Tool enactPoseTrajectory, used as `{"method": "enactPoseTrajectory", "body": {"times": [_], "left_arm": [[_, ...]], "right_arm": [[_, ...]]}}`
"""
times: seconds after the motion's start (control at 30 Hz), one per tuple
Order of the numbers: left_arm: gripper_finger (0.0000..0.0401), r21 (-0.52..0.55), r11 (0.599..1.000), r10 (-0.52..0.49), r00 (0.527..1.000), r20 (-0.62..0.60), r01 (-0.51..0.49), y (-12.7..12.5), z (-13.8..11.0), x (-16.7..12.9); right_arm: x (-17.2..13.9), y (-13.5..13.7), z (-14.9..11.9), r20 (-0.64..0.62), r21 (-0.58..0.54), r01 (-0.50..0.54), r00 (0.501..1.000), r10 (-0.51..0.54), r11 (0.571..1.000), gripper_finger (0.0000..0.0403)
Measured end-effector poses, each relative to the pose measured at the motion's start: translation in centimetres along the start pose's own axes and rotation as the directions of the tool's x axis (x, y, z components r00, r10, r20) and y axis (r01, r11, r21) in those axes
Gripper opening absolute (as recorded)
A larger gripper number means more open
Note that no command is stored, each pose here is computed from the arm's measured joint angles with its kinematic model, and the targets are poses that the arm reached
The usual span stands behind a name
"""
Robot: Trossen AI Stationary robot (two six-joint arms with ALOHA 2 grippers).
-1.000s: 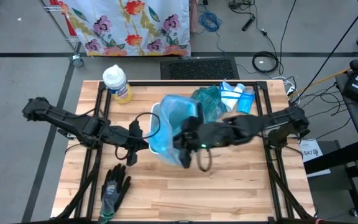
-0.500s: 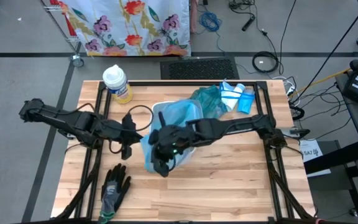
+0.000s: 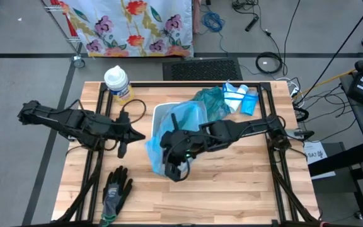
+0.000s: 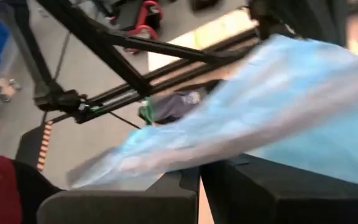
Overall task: Place trash/remove bag and relplace
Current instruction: Insert the light blue trash bag into the white trash bin
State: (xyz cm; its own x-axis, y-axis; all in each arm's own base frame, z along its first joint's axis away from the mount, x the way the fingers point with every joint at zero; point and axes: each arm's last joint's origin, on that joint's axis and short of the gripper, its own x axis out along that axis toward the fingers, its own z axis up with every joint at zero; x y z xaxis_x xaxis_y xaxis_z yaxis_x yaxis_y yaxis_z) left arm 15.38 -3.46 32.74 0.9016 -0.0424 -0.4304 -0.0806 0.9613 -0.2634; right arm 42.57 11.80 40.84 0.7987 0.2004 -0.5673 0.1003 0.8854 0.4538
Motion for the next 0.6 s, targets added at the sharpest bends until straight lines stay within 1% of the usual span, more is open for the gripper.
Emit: {"method": "enactPoseTrajectory", "body": {"times": [0.17, 0.3, 0.4, 0.53, 0.6], "left_arm": [[0.0, -0.019, 0.999, -0.027, 0.997, 0.067, 0.028, -0.3, 1.5, -1.2], [0.0, -0.049, 0.998, -0.038, 0.995, 0.097, 0.043, -0.6, 2.3, -1.9], [0.0, -0.072, 0.996, -0.044, 0.993, 0.113, 0.052, -0.7, 2.9, -2.3], [0.0, -0.086, 0.995, -0.041, 0.992, 0.116, 0.051, -0.8, 3.2, -2.3], [0.0, -0.112, 0.993, -0.019, 0.993, 0.117, 0.033, -0.9, 3.5, -2.3]], "right_arm": [[-1.8, -0.4, -0.7, -0.069, 0.039, 0.092, 0.994, -0.089, 0.995, 0.0], [-3.2, -0.4, -2.0, -0.127, 0.04, 0.224, 0.968, -0.217, 0.974, 0.0], [-4.9, 0.4, -2.9, -0.108, 0.019, 0.304, 0.948, -0.3, 0.952, 0.0], [-7.3, 1.8, -3.9, -0.061, 0.015, 0.341, 0.939, -0.339, 0.94, 0.0], [-8.5, 2.3, -4.7, -0.048, 0.022, 0.397, 0.917, -0.396, 0.918, 0.0]]}}
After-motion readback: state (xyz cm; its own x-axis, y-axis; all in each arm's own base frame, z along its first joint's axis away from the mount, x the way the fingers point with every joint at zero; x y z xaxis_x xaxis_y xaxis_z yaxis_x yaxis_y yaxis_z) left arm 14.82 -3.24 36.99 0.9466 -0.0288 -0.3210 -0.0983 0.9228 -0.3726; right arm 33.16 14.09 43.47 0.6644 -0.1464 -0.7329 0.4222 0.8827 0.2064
